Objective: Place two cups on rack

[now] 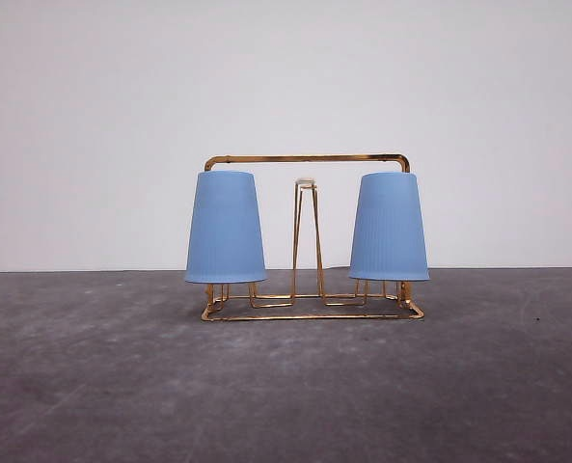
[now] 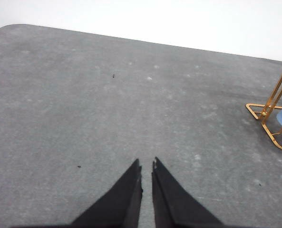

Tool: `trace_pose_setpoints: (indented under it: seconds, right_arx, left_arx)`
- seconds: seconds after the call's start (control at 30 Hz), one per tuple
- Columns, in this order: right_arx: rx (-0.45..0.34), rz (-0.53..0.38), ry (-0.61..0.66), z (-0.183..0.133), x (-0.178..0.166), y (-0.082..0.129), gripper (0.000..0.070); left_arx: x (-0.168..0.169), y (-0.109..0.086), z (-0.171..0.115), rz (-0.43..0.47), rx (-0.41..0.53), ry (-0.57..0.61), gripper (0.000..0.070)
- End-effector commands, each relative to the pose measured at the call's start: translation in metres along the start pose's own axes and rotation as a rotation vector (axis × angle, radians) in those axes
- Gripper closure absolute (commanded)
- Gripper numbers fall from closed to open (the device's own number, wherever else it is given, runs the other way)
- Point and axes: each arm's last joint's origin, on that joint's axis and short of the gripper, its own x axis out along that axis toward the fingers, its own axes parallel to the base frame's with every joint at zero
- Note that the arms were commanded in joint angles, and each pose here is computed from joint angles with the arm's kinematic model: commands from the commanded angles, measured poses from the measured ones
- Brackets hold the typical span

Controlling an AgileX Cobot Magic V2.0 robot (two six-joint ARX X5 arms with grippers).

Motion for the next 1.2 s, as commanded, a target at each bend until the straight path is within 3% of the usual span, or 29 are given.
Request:
trace_pose_setpoints:
  seconds: [0.0,1.17]
  right_arx:
    - [0.010,-0.001,-0.007,-0.0003,0.0004,0.0002,0.0700]
    - [0.010,-0.002,-0.008,-0.0002,0.0004,0.0002,0.0700]
  left_arx:
    - [0.0014,0.0007,-0.0043,0.004,0.000,0.012,0.0678]
    - [0.0014,0.0007,-0.0043,0.004,0.000,0.012,0.0678]
